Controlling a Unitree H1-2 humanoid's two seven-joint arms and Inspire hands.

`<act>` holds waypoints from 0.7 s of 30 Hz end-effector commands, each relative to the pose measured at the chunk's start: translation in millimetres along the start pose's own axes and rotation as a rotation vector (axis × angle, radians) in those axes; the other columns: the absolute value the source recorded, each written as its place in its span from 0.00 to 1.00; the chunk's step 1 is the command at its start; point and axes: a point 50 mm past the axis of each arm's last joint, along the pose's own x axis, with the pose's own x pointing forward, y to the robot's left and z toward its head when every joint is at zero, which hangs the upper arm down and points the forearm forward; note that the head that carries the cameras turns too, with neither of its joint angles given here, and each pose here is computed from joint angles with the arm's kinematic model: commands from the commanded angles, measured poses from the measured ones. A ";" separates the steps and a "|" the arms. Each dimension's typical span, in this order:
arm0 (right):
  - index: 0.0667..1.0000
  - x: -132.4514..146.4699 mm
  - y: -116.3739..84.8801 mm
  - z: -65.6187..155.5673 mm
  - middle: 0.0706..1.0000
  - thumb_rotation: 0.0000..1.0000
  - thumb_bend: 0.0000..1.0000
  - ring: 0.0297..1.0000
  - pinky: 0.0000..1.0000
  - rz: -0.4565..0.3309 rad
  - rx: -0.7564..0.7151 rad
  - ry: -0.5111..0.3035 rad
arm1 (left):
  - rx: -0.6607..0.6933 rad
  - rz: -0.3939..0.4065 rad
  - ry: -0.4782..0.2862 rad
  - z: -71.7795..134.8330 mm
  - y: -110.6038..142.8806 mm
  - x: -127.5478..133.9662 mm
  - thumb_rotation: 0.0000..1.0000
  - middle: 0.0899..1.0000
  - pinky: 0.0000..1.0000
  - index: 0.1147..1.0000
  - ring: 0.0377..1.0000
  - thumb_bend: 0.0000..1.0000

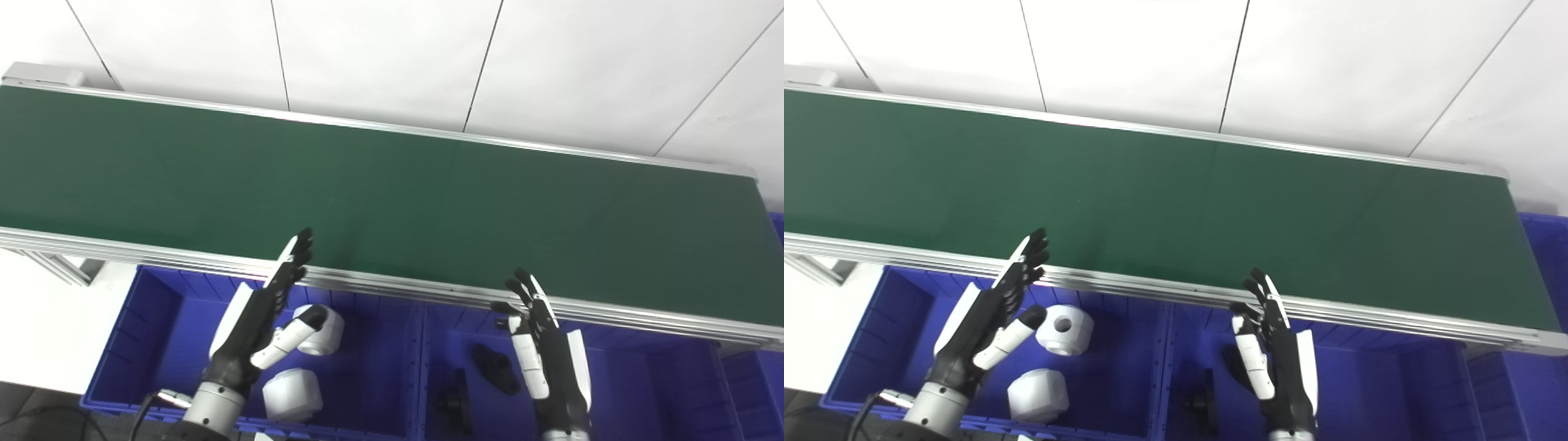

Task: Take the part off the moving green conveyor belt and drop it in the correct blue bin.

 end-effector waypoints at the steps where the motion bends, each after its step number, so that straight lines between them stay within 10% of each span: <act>1: 0.92 2.9 5.2 8.6 0.88 1.00 0.77 0.75 0.70 -0.022 0.027 -0.042 | -0.005 0.020 -0.087 7.8 3.3 7.1 0.83 1.00 0.97 1.00 0.98 0.64; 21: 0.91 12.5 19.6 4.3 0.89 0.96 0.71 0.77 0.70 -0.022 0.027 -0.045 | 0.037 0.048 -0.122 1.0 16.8 16.0 0.87 1.00 0.95 1.00 0.98 0.61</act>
